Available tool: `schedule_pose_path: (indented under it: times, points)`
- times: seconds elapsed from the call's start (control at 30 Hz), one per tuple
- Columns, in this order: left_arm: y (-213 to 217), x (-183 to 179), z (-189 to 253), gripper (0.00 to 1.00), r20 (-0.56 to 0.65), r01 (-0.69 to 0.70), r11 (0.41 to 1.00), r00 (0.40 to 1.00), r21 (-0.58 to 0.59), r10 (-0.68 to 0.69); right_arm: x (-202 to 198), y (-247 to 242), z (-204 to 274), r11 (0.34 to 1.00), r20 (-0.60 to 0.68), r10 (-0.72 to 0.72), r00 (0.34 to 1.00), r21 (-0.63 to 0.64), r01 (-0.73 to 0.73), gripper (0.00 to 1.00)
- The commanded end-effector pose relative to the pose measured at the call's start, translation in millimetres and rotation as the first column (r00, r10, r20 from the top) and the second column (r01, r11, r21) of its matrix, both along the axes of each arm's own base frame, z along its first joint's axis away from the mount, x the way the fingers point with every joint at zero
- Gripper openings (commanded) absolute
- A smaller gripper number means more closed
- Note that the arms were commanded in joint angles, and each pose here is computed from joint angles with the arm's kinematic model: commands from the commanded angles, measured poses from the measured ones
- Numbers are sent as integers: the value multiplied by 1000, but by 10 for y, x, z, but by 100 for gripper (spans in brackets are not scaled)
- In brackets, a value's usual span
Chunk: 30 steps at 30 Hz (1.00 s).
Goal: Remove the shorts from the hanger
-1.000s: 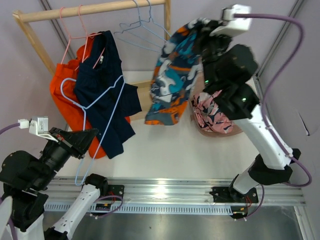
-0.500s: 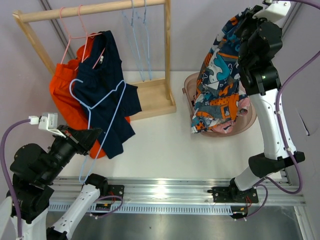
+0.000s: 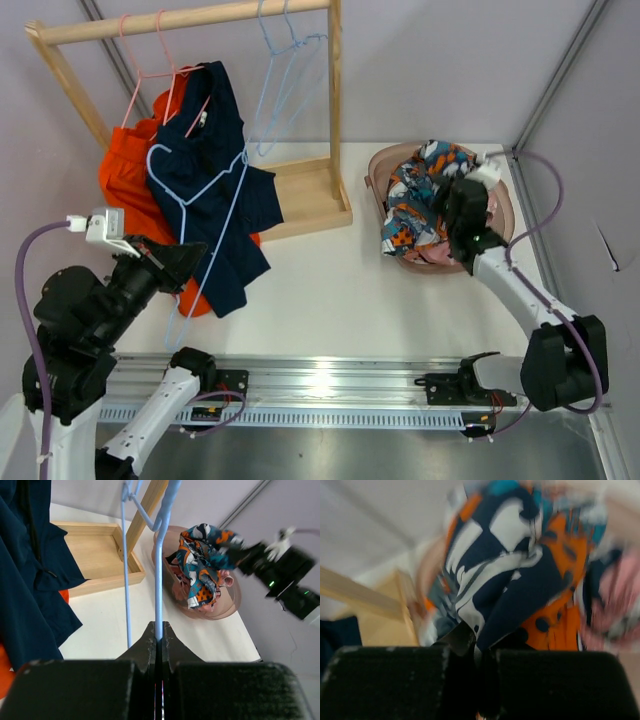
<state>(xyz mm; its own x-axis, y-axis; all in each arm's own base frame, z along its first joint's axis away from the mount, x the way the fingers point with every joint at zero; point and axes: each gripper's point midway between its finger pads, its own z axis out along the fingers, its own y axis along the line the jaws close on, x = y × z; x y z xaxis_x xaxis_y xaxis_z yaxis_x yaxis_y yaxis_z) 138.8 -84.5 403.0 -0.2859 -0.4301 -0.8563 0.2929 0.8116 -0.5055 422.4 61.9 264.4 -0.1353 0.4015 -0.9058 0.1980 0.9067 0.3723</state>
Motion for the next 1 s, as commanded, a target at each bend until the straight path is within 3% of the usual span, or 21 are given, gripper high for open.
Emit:
schedule_pose_path:
  times: [0.0,0.17,0.3,0.33,0.4,0.43,0.47,0.5,0.7,0.8,0.83,0.9,0.93,0.97]
  points:
    - [-27,130,222,0,57,-2,1000,998,2,2,-158,256,-714,967,-49,42,998,255,-28,0]
    - [-25,165,335,0,70,-8,1000,998,1,8,-383,443,-1824,932,-285,50,957,358,58,0]
    - [-17,213,399,0,72,-16,1000,997,18,15,-394,538,-2278,930,-383,109,917,365,42,0]
    - [-12,241,440,0,75,-22,999,997,24,20,-357,577,-2286,931,-383,129,915,365,22,10]
    - [42,255,565,0,95,-49,998,994,42,45,-352,605,-2285,936,-391,152,908,351,-6,43]
    - [39,332,561,0,79,-57,997,995,59,52,-372,593,-2258,940,-396,147,906,341,-3,76]
    - [47,359,577,0,72,-64,996,996,67,59,-372,589,-2187,946,-386,144,911,325,-12,91]
    - [73,328,741,0,113,-72,995,992,65,65,-369,630,-1963,946,-342,153,927,321,-37,99]
    - [98,792,915,0,90,-143,979,987,143,131,-584,498,-1079,984,-254,87,963,173,-44,99]
    - [43,1125,979,0,91,-158,971,985,179,143,-850,444,-511,982,-171,100,980,176,-70,99]
    - [39,1203,1044,0,105,-168,969,983,182,151,-1010,446,-471,983,-194,117,974,160,-86,99]
    - [-5,1541,984,0,82,-189,960,981,209,175,-1272,334,-16,982,-109,95,989,176,-75,99]
    - [-19,1631,1107,0,116,-201,960,977,195,181,-1489,344,-35,983,-148,109,983,162,-85,99]
    - [-28,1745,1114,0,117,-212,957,975,199,191,-1663,218,170,982,-92,82,992,180,-64,100]
